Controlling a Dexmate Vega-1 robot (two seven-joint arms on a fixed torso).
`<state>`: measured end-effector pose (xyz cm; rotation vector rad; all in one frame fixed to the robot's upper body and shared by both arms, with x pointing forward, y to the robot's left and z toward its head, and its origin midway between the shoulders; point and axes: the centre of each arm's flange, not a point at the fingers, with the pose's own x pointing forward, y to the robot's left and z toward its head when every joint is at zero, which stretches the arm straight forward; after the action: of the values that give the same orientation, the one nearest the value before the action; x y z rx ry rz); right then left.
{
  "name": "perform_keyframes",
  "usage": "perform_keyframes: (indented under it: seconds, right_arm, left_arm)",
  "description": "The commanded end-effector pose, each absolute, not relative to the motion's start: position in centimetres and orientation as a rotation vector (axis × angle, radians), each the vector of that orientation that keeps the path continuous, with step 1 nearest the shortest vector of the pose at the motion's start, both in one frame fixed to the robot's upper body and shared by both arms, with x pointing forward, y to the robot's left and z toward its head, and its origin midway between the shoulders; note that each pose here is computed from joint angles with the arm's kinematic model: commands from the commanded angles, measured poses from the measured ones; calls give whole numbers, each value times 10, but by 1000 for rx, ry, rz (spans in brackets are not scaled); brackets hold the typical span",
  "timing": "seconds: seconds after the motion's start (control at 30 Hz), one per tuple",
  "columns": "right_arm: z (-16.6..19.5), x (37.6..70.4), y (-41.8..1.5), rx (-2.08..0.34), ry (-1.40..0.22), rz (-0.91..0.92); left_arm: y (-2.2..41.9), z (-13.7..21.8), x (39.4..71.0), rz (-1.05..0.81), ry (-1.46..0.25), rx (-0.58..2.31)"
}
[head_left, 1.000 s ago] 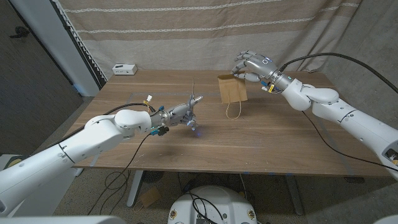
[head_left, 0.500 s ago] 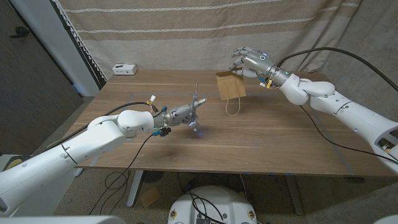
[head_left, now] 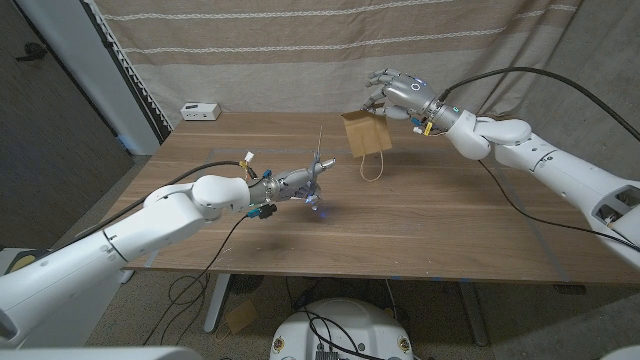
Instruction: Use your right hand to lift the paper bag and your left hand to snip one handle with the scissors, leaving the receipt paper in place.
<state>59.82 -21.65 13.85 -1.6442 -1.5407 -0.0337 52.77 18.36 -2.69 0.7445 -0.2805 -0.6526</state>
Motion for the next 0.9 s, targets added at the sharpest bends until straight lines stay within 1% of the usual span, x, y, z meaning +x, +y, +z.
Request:
perform_keyframes:
  seconds: [0.03, 0.4, 0.9]
  right_arm:
    - [154, 598, -204, -1692, -1602, -8]
    - [160, 598, -196, -1725, -1644, -4]
    - [167, 590, -189, -1748, -1694, -20]
  left_arm:
    - [178, -26, 532, -658, -293, 781]
    - [171, -25, 535, -679, -294, 797]
    - [160, -25, 536, -711, -303, 831]
